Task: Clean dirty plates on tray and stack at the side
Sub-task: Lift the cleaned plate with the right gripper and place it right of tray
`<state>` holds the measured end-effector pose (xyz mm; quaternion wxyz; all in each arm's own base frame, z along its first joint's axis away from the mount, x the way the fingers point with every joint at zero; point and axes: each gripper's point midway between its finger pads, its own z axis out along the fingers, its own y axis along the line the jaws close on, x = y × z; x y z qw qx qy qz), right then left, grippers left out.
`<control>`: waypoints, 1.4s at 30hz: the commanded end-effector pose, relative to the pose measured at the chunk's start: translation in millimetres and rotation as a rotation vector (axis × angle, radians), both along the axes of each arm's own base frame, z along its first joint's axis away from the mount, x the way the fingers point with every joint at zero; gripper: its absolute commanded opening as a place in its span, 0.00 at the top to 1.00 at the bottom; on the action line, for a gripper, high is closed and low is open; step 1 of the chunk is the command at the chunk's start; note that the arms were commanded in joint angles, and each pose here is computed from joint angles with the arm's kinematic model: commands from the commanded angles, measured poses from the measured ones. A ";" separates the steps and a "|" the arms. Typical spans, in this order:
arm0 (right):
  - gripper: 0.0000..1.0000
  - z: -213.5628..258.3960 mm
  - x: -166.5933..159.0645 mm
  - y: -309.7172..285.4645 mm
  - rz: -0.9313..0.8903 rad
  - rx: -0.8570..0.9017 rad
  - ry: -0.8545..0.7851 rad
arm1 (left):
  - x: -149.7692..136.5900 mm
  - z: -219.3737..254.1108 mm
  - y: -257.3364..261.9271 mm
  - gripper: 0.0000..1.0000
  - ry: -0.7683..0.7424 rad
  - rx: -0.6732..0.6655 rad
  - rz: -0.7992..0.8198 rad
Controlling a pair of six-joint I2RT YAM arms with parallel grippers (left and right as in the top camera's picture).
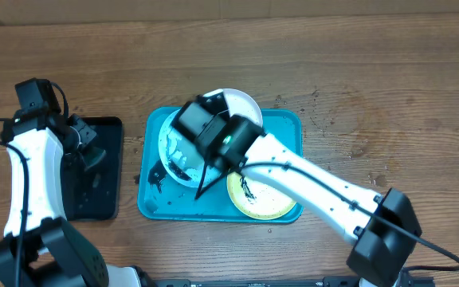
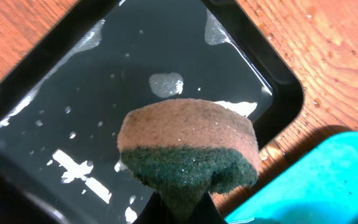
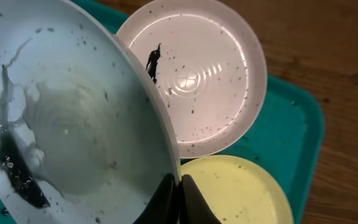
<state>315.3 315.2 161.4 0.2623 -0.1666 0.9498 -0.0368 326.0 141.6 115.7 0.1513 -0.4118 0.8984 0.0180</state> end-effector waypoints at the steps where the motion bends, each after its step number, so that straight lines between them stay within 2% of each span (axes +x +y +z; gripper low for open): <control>1: 0.96 50.5 -2.6 3.5 0.084 -0.124 -0.221 | 1.8 -22.8 -1.7 0.96 0.048 -0.040 0.007; 3: 0.96 64.0 -13.2 6.7 0.142 -0.246 -0.322 | 1.2 -32.6 -2.0 0.96 0.075 -0.050 0.007; 10: 0.96 99.1 -35.5 16.1 0.150 -0.379 -0.550 | -6.0 -33.5 16.7 0.96 0.098 0.004 0.048; 18: 0.96 112.5 -40.3 20.5 0.137 -0.395 -0.628 | -17.2 -33.5 37.1 0.96 0.105 0.011 0.112; 23: 0.96 133.9 -34.9 11.2 0.066 -0.447 -0.739 | -20.2 -33.7 40.2 0.96 0.109 0.009 0.123; 35: 0.96 134.4 -34.5 13.4 0.076 -0.449 -0.739 | -20.2 -33.7 40.7 0.96 0.107 0.009 0.127; 40: 0.96 110.0 -38.0 25.1 0.140 -0.362 -0.614 | -20.4 -33.7 40.5 0.96 0.108 0.008 0.127; 42: 0.96 90.6 -40.8 29.0 0.137 -0.267 -0.508 | -20.9 -33.9 40.2 0.96 0.110 0.007 0.127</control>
